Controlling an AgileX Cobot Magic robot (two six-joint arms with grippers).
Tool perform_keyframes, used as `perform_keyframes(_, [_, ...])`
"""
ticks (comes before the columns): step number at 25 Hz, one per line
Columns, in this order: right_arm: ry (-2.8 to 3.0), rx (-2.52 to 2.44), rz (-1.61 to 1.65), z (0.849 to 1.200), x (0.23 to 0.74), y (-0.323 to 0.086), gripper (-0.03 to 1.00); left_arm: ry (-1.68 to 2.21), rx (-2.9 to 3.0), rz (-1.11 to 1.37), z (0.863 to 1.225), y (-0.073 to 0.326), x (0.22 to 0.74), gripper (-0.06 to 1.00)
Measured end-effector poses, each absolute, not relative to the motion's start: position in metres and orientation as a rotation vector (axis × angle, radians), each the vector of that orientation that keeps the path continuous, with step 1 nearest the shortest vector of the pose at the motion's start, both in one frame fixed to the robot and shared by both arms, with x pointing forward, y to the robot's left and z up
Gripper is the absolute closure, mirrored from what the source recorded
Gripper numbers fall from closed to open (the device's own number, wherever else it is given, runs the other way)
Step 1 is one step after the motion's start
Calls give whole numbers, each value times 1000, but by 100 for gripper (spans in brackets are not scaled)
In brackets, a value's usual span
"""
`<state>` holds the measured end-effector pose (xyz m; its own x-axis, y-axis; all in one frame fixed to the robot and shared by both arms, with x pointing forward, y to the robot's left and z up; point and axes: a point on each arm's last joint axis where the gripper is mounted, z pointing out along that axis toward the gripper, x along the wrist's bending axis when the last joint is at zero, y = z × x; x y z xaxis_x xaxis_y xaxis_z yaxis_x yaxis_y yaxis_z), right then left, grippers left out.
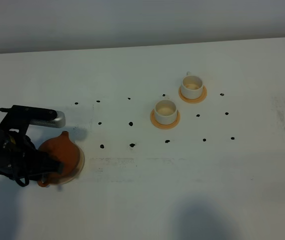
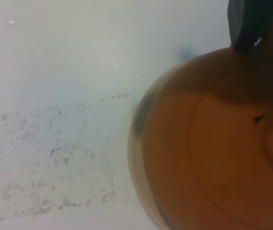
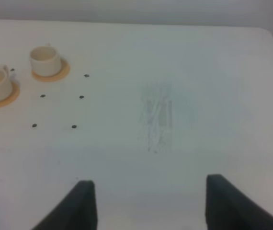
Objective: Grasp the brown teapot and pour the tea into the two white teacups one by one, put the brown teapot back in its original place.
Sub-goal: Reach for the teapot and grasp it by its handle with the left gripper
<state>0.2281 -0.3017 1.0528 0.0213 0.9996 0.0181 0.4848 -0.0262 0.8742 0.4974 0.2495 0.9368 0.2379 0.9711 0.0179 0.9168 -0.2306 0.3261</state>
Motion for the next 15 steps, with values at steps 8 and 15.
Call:
perform_keyframes(8, [1548, 1597, 930, 1053, 228, -302, 48, 1745, 2275, 310, 936, 245, 497, 49])
perform_keyframes(15, [1548, 1597, 930, 1053, 228, -302, 48, 1741, 2281, 308, 935, 245, 497, 49])
